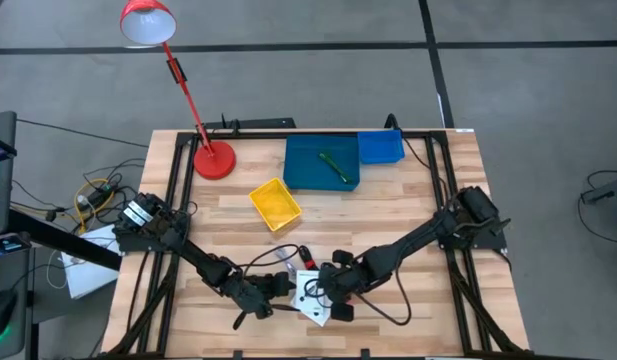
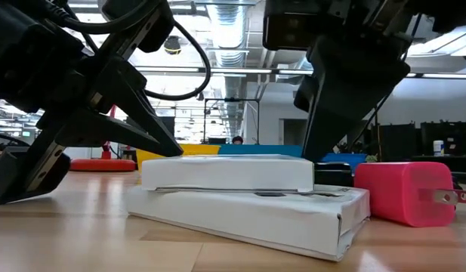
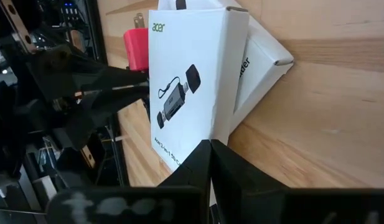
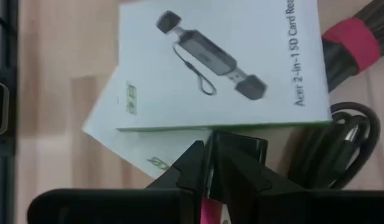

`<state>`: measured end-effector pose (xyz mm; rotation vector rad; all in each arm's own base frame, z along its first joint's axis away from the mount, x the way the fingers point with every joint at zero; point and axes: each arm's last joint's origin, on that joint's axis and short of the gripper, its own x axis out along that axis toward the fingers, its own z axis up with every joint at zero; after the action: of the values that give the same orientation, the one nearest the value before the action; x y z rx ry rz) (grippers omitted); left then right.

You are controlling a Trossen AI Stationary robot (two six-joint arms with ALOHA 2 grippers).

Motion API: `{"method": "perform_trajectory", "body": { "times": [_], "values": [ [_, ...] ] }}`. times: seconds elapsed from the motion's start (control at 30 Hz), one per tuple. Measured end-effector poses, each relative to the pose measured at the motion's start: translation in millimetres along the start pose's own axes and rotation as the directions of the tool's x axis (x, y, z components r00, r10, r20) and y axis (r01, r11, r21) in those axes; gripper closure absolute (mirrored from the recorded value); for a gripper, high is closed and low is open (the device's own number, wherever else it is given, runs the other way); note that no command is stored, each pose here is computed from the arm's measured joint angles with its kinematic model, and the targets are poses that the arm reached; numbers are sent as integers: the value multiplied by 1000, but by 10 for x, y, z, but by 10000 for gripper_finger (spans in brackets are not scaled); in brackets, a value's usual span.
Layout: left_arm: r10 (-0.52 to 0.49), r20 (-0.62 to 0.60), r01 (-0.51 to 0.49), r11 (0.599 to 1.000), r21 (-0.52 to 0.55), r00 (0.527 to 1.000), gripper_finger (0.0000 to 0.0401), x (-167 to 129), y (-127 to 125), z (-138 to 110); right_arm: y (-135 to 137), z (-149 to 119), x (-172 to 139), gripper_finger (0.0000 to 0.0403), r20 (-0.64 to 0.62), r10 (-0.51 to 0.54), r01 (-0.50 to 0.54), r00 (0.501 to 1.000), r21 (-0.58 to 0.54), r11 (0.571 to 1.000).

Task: Pick and place items into bin
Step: Put the top white card reader box into the yellow bin

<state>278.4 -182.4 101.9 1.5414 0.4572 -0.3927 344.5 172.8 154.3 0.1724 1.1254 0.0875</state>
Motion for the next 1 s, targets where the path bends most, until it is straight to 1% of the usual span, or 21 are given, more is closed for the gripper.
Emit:
{"method": "perform_trajectory", "body": {
  "times": [0.2,0.33,0.43,0.6,0.8,1.0],
  "values": [
    [0,-10,0,1000,-2,1000,400,5,2,-10,-2,2,-27,359,4,2,-2,1000,-9,1000],
    [-9,-20,9,1000,-11,1000,390,15,-2,-30,-3,0,-21,359,3,2,-2,1000,-10,1000],
    [-9,-23,8,999,-32,1000,374,17,1,-37,-6,3,-12,361,5,3,-3,1000,-9,1000],
    [-31,-22,31,999,-12,999,338,18,-19,-42,-18,13,-10,368,7,4,-4,1000,-5,1000],
    [-45,-6,45,999,-18,999,296,18,-27,-41,-38,38,-1,378,20,8,-8,1000,-5,1000],
    [-61,2,61,997,-41,998,270,49,-20,-89,-64,63,4,383,31,10,-10,999,-4,1000]
  ]
}}
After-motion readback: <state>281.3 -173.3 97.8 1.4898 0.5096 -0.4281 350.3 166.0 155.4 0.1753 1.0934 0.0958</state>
